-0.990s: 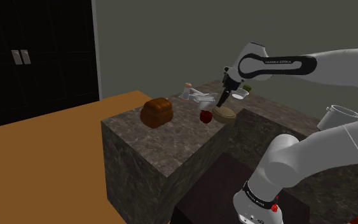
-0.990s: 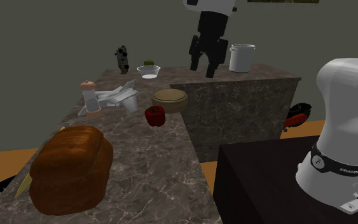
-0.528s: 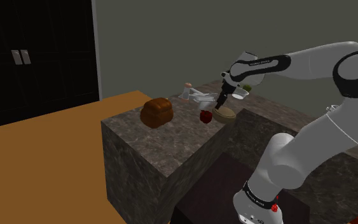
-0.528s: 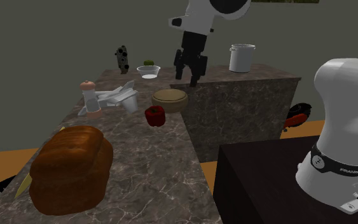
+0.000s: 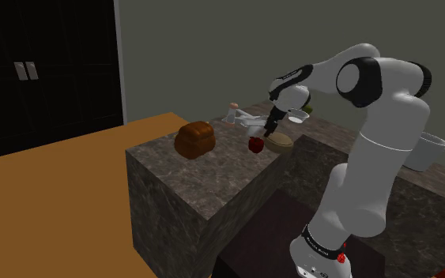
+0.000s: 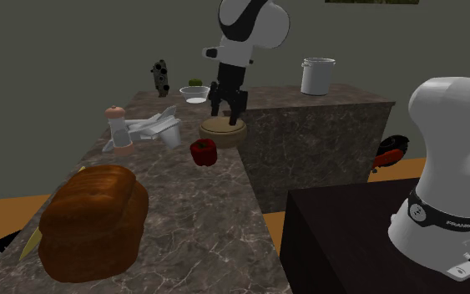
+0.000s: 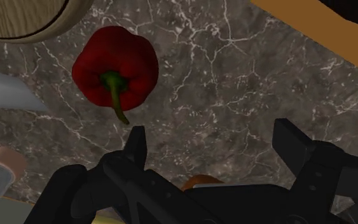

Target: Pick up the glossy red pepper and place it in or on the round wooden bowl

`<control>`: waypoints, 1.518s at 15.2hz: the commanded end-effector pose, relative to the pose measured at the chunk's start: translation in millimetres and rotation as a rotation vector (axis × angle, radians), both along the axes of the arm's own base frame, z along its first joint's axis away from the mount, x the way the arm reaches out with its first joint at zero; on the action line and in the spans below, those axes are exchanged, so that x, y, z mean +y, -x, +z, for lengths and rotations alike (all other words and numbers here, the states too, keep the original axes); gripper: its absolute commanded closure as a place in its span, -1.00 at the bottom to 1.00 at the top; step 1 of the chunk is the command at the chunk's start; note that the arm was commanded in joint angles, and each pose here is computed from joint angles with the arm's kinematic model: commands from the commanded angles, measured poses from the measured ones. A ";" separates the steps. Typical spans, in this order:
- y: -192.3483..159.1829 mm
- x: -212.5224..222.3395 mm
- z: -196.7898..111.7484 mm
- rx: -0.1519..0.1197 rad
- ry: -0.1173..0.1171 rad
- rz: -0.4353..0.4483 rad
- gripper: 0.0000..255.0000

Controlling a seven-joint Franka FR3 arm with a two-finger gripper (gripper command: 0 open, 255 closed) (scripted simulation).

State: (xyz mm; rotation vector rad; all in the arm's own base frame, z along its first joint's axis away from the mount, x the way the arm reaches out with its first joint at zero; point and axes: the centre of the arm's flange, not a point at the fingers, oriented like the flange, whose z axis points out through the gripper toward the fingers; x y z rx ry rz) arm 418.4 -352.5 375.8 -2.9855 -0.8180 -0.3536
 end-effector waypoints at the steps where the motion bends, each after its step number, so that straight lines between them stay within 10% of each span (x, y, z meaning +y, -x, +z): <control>1: -15.1 -20.0 -13.3 -0.019 0.003 0.041 -1.00; 23: -73.4 -70.8 -94.9 -0.038 0.009 0.149 -1.00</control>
